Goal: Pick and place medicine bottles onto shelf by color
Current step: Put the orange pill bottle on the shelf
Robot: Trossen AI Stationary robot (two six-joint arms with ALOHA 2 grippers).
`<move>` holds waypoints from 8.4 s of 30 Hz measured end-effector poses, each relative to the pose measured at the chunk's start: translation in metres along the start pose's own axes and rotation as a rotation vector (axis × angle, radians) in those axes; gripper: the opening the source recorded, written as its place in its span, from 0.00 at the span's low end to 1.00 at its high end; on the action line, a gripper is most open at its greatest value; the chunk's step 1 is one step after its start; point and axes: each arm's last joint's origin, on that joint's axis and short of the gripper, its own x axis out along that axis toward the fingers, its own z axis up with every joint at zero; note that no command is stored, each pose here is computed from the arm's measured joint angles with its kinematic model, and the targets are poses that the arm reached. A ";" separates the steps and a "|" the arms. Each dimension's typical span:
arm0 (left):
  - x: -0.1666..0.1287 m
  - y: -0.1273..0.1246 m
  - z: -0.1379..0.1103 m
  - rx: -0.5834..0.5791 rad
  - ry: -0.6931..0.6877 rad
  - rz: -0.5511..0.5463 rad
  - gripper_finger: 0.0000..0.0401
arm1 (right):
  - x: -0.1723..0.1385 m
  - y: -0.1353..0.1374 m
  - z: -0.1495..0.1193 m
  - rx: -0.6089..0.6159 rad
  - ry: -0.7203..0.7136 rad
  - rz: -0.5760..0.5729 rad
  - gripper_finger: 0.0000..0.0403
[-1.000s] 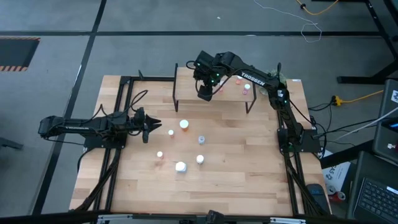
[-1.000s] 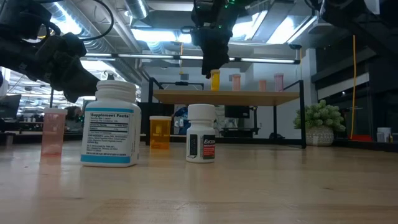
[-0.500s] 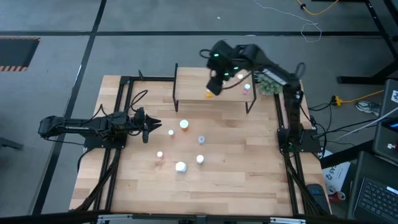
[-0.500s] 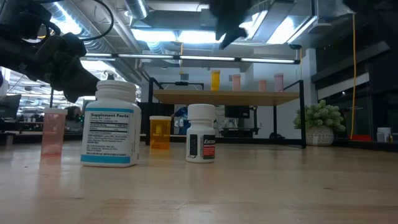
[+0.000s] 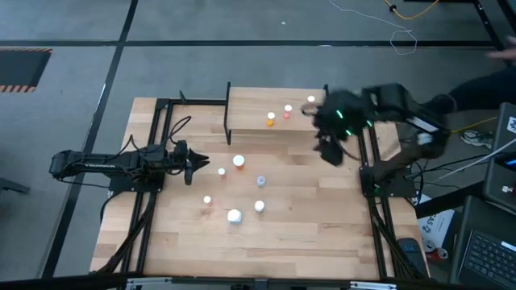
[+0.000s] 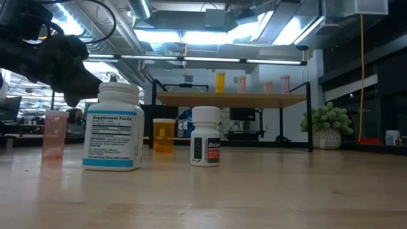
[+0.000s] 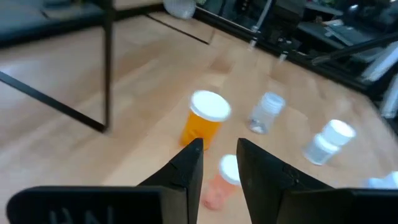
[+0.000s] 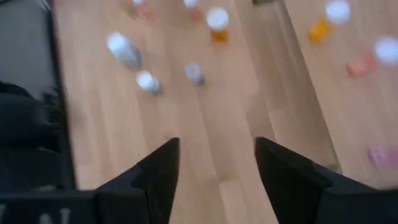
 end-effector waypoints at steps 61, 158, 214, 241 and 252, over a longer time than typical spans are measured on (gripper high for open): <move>0.055 -0.135 0.002 0.449 0.913 -0.003 0.56 | 0.211 0.020 -0.166 0.495 -0.240 0.173 0.52; 0.201 -0.003 0.213 0.226 0.672 0.441 0.23 | 0.211 0.020 -0.166 0.417 -0.237 0.166 0.52; 0.037 -0.110 0.226 0.193 0.883 0.156 0.44 | 0.211 0.020 -0.166 0.397 -0.246 0.161 0.52; 0.065 -0.072 0.055 0.422 0.681 0.110 0.44 | 0.210 0.022 -0.162 0.456 -0.280 0.197 0.52; 0.075 -0.069 0.045 0.415 0.610 0.132 0.44 | 0.214 0.022 -0.162 0.460 -0.300 0.148 0.52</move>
